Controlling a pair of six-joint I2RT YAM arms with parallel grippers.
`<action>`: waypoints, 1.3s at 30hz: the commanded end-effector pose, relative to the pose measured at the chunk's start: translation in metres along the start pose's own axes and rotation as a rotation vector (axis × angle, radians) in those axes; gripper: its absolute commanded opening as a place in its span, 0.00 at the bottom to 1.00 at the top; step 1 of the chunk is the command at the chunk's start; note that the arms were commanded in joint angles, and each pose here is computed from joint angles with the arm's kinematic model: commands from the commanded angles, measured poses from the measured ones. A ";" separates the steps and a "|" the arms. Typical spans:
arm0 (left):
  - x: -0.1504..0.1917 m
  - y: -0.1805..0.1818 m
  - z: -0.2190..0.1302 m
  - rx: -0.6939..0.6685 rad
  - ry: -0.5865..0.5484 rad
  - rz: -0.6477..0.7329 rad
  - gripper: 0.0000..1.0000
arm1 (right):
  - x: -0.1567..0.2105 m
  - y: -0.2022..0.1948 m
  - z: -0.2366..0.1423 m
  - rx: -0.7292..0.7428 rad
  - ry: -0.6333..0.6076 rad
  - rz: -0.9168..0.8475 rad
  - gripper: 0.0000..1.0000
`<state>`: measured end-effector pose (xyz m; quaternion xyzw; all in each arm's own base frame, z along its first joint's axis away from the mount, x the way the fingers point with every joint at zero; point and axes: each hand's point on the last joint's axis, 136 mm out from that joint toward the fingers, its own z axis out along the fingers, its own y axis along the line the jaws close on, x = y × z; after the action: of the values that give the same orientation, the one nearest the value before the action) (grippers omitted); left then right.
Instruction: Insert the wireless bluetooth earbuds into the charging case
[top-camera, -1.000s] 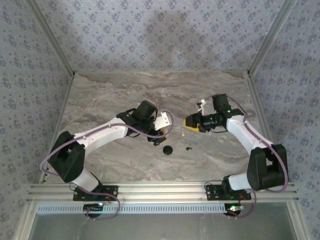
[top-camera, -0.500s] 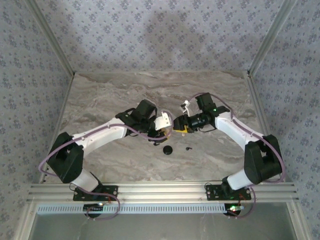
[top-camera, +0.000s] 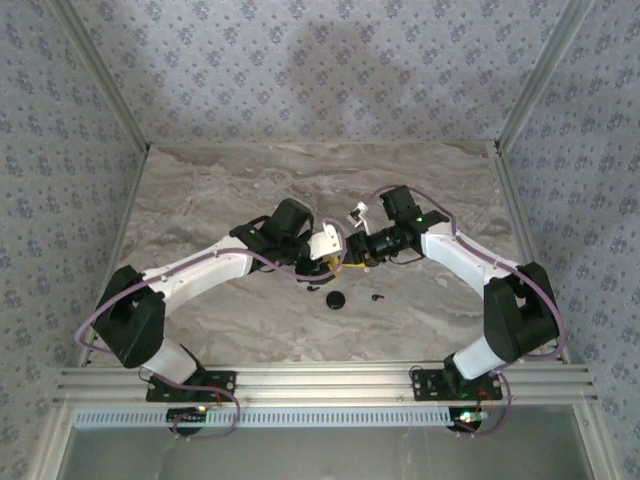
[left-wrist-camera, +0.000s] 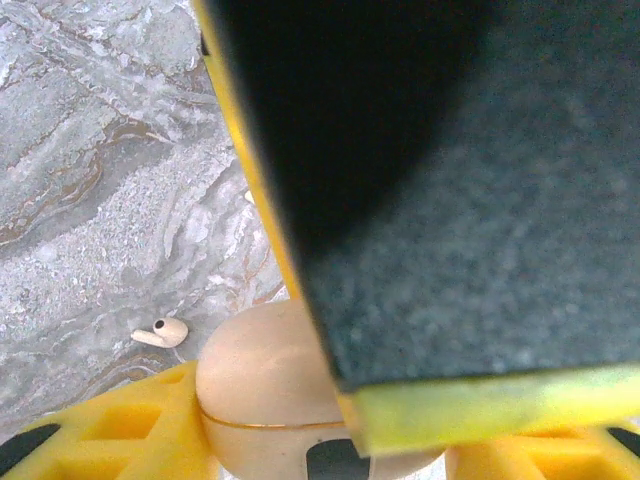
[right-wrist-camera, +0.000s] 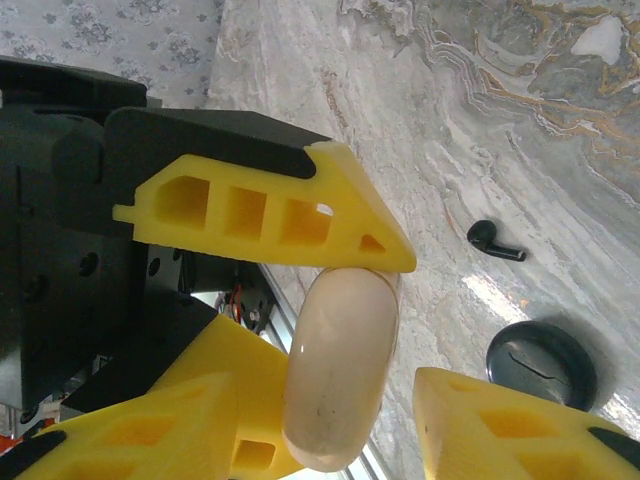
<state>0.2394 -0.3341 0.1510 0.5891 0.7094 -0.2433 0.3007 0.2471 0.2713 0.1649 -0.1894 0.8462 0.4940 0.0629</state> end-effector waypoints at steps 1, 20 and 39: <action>-0.021 -0.009 -0.011 0.020 -0.074 0.030 0.47 | -0.003 0.010 0.002 -0.031 0.012 -0.039 0.50; -0.029 -0.008 -0.016 0.036 -0.081 -0.002 0.71 | -0.002 0.018 -0.010 0.004 -0.023 -0.153 0.29; -0.037 -0.001 -0.087 0.165 -0.254 -0.033 0.91 | -0.001 0.015 -0.065 0.180 -0.171 -0.546 0.26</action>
<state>0.2522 -0.3005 0.2155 0.5359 0.6950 -0.3379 0.3400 0.2516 0.2295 0.2071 -0.3140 0.8124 0.4221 0.2515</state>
